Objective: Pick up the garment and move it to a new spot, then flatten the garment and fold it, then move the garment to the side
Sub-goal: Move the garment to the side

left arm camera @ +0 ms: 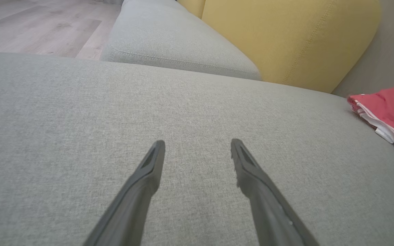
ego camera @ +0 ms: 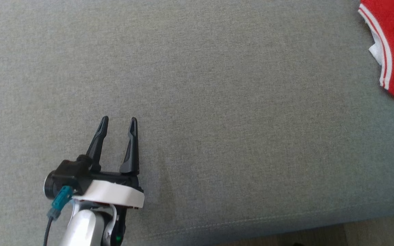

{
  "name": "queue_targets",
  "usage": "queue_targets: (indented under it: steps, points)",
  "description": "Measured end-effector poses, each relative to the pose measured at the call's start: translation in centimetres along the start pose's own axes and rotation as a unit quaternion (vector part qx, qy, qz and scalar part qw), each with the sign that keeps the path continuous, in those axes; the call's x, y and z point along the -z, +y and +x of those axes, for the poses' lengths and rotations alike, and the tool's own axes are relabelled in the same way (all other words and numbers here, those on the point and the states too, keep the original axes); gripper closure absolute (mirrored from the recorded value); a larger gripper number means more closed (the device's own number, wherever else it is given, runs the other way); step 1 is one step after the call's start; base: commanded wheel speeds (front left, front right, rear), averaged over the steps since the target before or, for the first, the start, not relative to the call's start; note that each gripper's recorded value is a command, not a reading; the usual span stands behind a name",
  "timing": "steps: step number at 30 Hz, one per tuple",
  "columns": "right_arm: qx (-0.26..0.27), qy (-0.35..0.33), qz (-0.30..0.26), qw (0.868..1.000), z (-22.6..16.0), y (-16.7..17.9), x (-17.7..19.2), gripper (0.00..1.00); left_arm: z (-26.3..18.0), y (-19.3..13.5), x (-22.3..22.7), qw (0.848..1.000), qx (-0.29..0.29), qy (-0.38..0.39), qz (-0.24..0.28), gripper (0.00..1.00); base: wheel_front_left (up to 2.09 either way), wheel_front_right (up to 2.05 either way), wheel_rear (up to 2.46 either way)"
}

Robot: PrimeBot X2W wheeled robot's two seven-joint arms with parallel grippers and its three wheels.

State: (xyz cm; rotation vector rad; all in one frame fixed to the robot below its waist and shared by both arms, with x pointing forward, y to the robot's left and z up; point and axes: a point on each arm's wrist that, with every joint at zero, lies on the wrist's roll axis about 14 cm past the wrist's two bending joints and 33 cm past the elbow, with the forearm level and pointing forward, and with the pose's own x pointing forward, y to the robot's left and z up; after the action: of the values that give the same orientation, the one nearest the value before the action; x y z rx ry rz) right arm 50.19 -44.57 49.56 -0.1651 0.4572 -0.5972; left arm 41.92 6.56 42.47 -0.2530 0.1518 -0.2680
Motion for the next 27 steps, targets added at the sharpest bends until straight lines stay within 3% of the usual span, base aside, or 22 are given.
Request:
queue_targets:
  steps: [14, 21, 27]
  points:
    - [-0.017, -0.023, -0.010, 1.000, -0.8, 1.5, -0.6, 0.00, -0.1, -0.3, -0.3, 1.000, 0.003, -0.003, 0.000, 0.00, 0.00, 0.00, 0.00]
    - [-0.082, -0.069, -0.001, 0.994, -2.8, 5.6, -2.1, 0.00, -0.5, -0.6, -2.3, 1.000, 0.005, -0.029, 0.002, 0.00, 0.00, 0.00, 0.00]
    - [-0.170, -0.138, 0.016, 0.976, -6.9, 10.7, -4.2, 0.00, -2.0, -0.6, -4.8, 0.998, -0.006, -0.061, 0.006, 0.00, 0.00, 0.00, 0.00]
